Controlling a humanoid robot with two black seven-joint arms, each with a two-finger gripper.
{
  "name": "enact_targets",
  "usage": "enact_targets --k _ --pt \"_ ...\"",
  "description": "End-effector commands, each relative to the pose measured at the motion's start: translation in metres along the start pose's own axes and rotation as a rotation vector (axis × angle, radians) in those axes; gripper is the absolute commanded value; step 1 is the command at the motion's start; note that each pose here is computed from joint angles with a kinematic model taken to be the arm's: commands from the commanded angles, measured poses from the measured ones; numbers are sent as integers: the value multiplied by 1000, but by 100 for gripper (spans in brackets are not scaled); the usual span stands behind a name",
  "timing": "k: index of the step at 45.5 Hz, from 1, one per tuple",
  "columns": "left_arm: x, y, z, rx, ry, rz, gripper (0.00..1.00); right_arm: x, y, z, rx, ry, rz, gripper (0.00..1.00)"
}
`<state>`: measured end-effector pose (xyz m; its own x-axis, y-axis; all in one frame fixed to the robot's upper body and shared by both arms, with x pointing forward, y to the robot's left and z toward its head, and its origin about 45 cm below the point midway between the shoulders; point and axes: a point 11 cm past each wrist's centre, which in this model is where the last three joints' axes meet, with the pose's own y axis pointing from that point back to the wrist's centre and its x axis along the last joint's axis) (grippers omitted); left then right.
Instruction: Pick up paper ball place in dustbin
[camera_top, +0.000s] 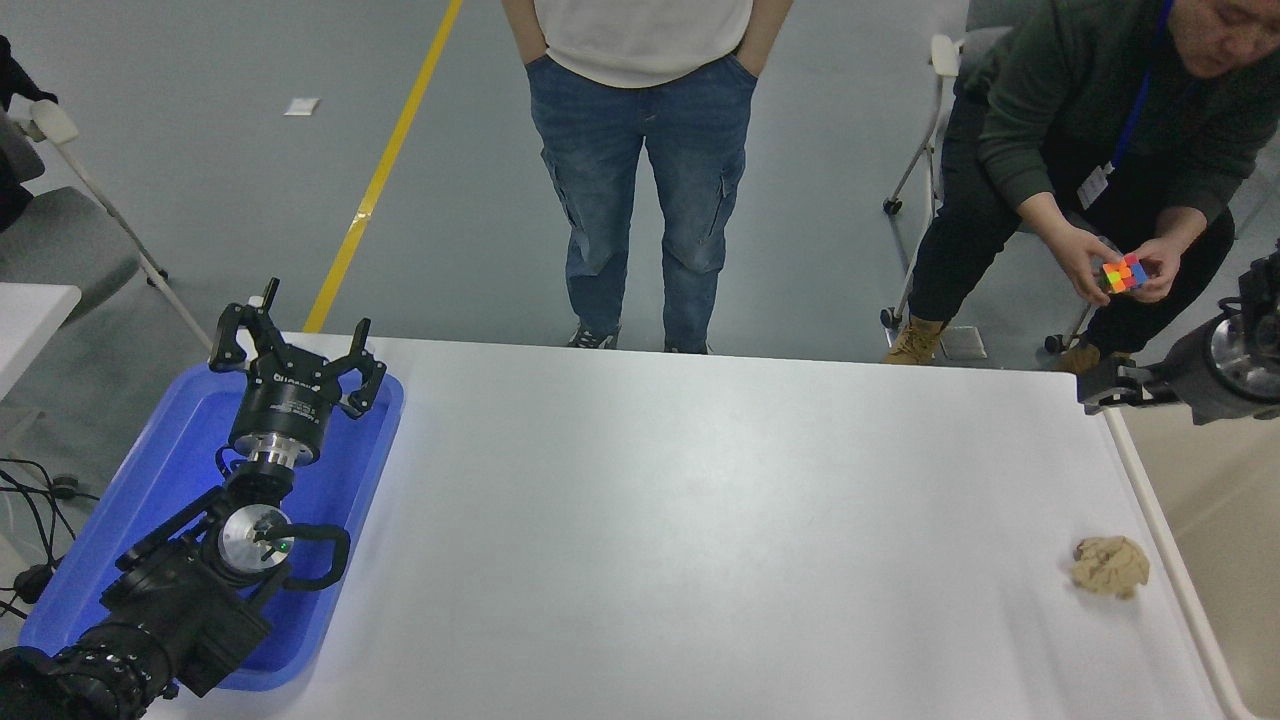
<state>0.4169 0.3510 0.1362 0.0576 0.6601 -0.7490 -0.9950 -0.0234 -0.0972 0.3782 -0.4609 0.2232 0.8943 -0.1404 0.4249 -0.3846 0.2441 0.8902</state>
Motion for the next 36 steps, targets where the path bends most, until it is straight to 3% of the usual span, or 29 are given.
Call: enact_targets --k 1,15,36 --pt "0 0 0 0 0 0 100 -25 -39 23 -47 -27 57 100" --pt "0 0 0 0 0 0 100 -82 -75 22 -24 -80 10 100" --pt "0 0 0 0 0 0 100 -108 -89 22 -8 -136 -8 100"
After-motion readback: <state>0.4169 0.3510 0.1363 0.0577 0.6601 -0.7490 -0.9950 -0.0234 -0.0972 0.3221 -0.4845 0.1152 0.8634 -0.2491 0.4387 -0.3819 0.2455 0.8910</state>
